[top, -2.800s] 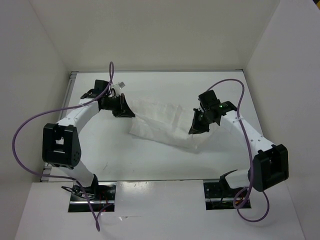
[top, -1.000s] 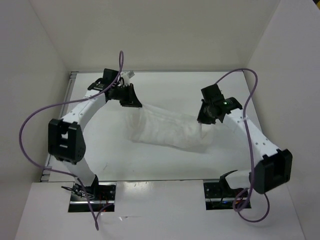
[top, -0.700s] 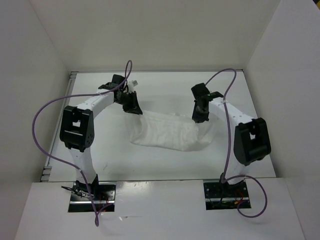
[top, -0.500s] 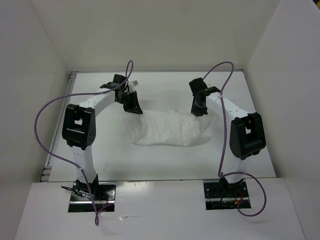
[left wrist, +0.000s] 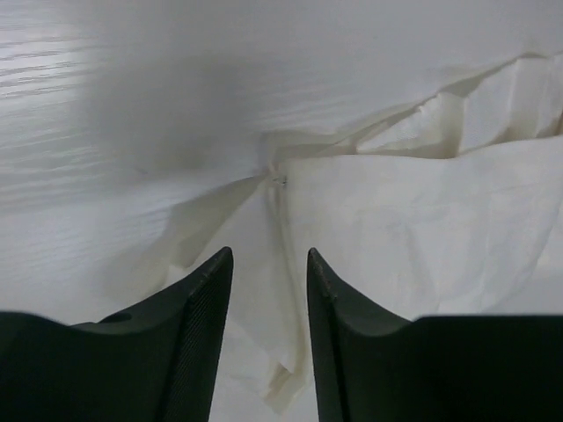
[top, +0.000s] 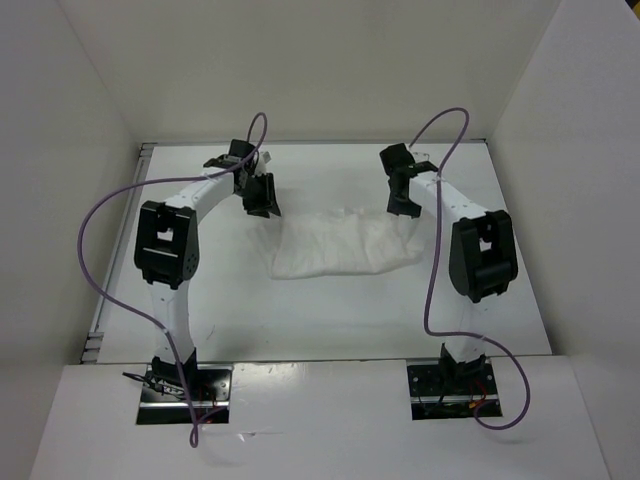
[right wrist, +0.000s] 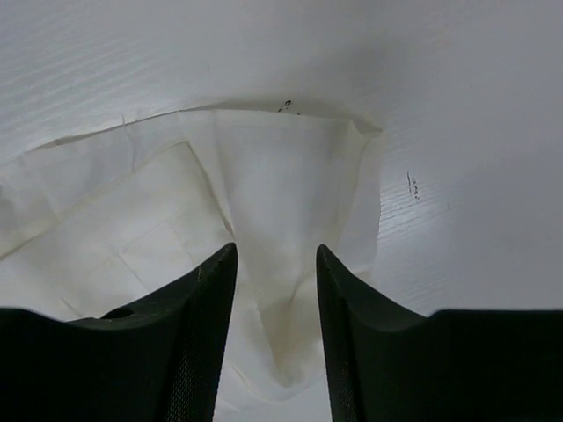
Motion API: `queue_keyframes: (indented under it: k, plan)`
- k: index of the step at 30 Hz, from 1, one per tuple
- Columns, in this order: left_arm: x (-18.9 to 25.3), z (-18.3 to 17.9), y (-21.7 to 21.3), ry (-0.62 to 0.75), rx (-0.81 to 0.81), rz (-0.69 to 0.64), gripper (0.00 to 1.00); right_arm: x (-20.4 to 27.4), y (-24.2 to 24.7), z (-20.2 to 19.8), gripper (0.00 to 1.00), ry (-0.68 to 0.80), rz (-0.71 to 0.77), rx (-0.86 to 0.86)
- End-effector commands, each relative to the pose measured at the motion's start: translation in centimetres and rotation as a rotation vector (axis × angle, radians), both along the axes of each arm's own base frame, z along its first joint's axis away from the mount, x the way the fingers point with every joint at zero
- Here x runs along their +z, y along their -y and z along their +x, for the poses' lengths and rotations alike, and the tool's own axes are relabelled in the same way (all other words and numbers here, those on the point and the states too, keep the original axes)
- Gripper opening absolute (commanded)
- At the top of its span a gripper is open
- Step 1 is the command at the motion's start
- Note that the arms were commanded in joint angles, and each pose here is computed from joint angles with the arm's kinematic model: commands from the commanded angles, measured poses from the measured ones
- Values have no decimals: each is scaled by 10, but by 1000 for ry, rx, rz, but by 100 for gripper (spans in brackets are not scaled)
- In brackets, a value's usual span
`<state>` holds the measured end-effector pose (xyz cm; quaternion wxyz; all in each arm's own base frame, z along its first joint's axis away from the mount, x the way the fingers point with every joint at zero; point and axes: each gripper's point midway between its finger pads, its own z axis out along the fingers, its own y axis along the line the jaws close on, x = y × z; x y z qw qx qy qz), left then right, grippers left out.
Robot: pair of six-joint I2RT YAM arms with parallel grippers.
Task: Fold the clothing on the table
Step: Fold the skirt
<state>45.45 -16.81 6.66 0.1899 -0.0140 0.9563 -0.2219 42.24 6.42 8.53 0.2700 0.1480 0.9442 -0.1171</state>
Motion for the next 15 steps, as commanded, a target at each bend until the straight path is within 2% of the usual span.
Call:
queue_keyframes:
  k: [1,3,5,6,8,9,10,12,15]
  plan:
    - [77,12,-35,192,112,104,47,89,5,21,47,245,26,-18]
    - [89,3,-43,207,122,135,48,98,-9,12,38,229,105,31]
    - [98,-17,-28,206,44,108,48,95,-26,-2,24,198,175,88]
    - [101,-24,-18,202,11,71,46,82,-35,-11,21,154,196,114]
    - [114,-41,15,201,-116,-91,42,70,-44,-22,15,107,246,146]
    - [111,-51,29,182,-164,-148,38,55,-54,-30,9,71,299,177]
    - [120,-57,49,194,-234,-248,36,49,-59,-34,6,54,323,191]
    - [119,-58,62,180,-246,-299,32,27,-67,-44,4,-11,366,212]
    - [90,-50,76,93,-258,-372,27,9,-83,-50,3,-67,443,263]
